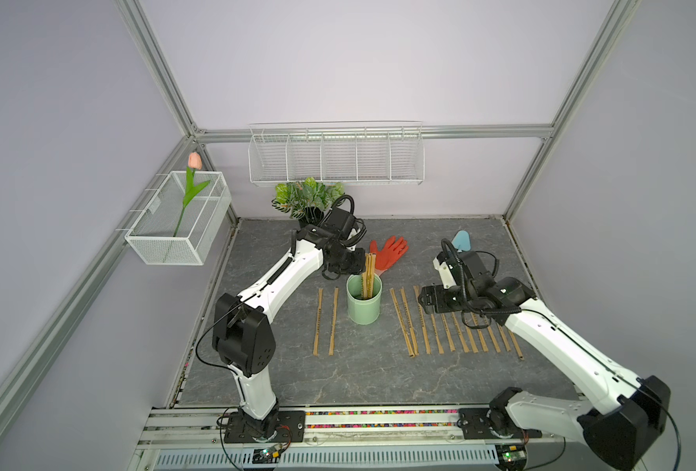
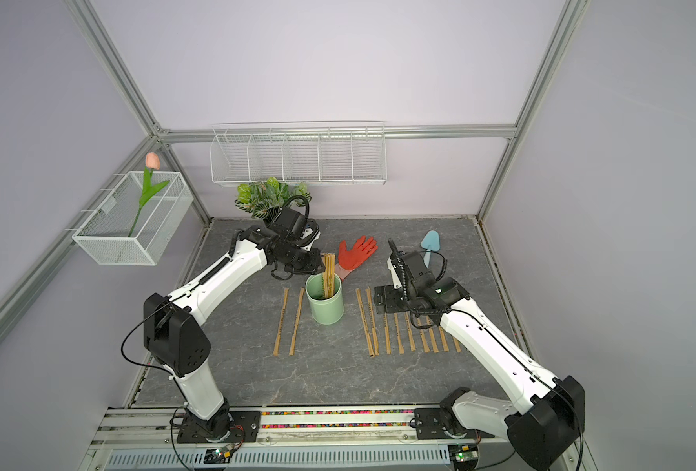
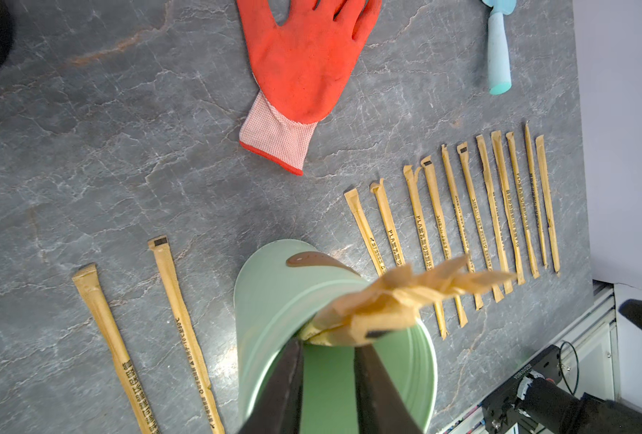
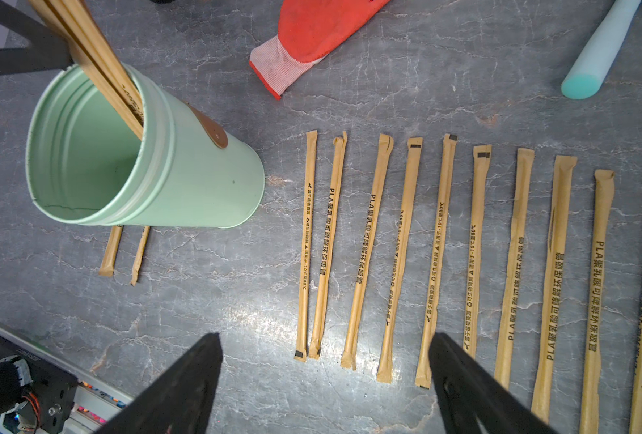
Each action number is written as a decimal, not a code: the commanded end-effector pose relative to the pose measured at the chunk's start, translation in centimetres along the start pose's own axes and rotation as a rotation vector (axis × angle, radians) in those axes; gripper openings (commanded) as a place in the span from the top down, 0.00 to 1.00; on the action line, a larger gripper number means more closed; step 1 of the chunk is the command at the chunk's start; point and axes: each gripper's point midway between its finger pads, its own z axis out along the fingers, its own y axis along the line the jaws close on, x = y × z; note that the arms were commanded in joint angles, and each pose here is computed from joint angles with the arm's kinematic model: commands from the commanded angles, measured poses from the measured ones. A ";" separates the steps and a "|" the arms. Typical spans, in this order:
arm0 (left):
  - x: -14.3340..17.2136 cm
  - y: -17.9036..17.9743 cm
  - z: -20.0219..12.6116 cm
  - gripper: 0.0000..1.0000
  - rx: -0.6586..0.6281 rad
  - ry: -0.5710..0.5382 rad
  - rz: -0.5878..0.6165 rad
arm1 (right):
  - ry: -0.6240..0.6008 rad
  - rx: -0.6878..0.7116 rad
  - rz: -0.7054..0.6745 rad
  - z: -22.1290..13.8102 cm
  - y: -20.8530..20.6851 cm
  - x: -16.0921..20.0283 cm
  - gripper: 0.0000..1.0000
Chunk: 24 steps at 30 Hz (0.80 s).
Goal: Take the straws out of the storage container
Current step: Pick up the straw from the container.
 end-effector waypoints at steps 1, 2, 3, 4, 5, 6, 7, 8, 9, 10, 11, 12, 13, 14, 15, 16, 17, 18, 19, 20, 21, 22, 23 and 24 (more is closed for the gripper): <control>-0.5 -0.3 0.2 0.73 -0.005 -0.001 -0.001 | 0.015 -0.007 0.021 -0.1 -0.3 0.7 0.11; -0.5 -0.4 0.3 0.73 -0.004 0.002 0.000 | 0.015 -0.006 0.022 -0.1 -0.3 0.7 0.11; -0.4 -0.5 0.3 0.72 -0.005 0.005 0.002 | 0.016 -0.006 0.024 0.0 -0.4 0.8 0.11; -0.4 -0.4 0.4 0.73 -0.006 0.008 0.005 | 0.017 -0.006 0.026 0.0 -0.4 0.7 0.11; -0.4 -0.4 0.5 0.73 -0.009 0.012 0.006 | 0.020 -0.006 0.025 0.1 -0.4 0.8 0.11; -0.4 -0.4 0.6 0.72 -0.012 0.013 0.005 | 0.020 -0.008 0.025 0.1 -0.4 0.8 0.11; -0.4 -0.3 0.7 0.73 -0.014 0.017 0.006 | 0.021 -0.009 0.025 0.2 -0.3 0.8 0.11; -0.4 -0.3 0.8 0.73 -0.014 0.020 0.006 | 0.023 -0.008 0.026 0.2 -0.4 0.8 0.11; -0.4 -0.3 1.0 0.73 -0.015 0.022 0.006 | 0.024 -0.007 0.026 0.2 -0.4 0.8 0.11; -0.4 -0.3 1.0 0.73 -0.015 0.024 0.006 | 0.024 -0.007 0.026 0.2 -0.4 0.8 0.11; -0.4 -0.3 1.1 0.73 -0.017 0.024 0.007 | 0.023 -0.008 0.027 0.2 -0.5 0.8 0.11; -0.4 -0.2 1.2 0.73 -0.020 0.026 0.006 | 0.025 -0.008 0.026 0.2 -0.5 0.8 0.11; -0.4 -0.2 1.2 0.73 -0.021 0.027 0.006 | 0.026 -0.006 0.027 0.2 -0.5 0.9 0.11; -0.4 -0.2 1.3 0.73 -0.022 0.029 0.007 | 0.026 -0.006 0.027 0.2 -0.5 0.9 0.11; -0.4 -0.2 1.3 0.73 -0.022 0.031 0.006 | 0.027 -0.005 0.028 0.2 -0.6 0.9 0.11; -0.4 -0.1 1.3 0.74 -0.024 0.030 0.006 | 0.026 -0.006 0.030 0.2 -0.6 0.9 0.11; -0.4 -0.1 1.4 0.74 -0.025 0.031 0.006 | 0.029 -0.006 0.030 0.3 -0.6 1.0 0.11; -0.5 -0.2 1.3 0.74 -0.024 0.029 0.007 | 0.027 -0.006 0.030 0.3 -0.6 0.9 0.11; -0.5 -0.2 1.3 0.75 -0.023 0.029 0.007 | 0.028 -0.004 0.032 0.3 -0.7 0.9 0.11; -0.5 -0.2 1.2 0.75 -0.024 0.029 0.005 | 0.028 -0.006 0.032 0.3 -0.7 0.9 0.11; -0.5 -0.2 1.1 0.76 -0.023 0.026 0.011 | 0.026 -0.005 0.033 0.3 -0.7 0.9 0.11; -0.5 -0.3 1.0 0.76 -0.023 0.028 0.009 | 0.027 -0.006 0.032 0.3 -0.7 0.9 0.11; -0.5 -0.3 1.0 0.76 -0.021 0.030 0.011 | 0.025 -0.007 0.035 0.3 -0.7 0.8 0.11; -0.5 -0.4 0.9 0.77 -0.021 0.029 0.011 | 0.027 -0.007 0.034 0.3 -0.7 0.8 0.11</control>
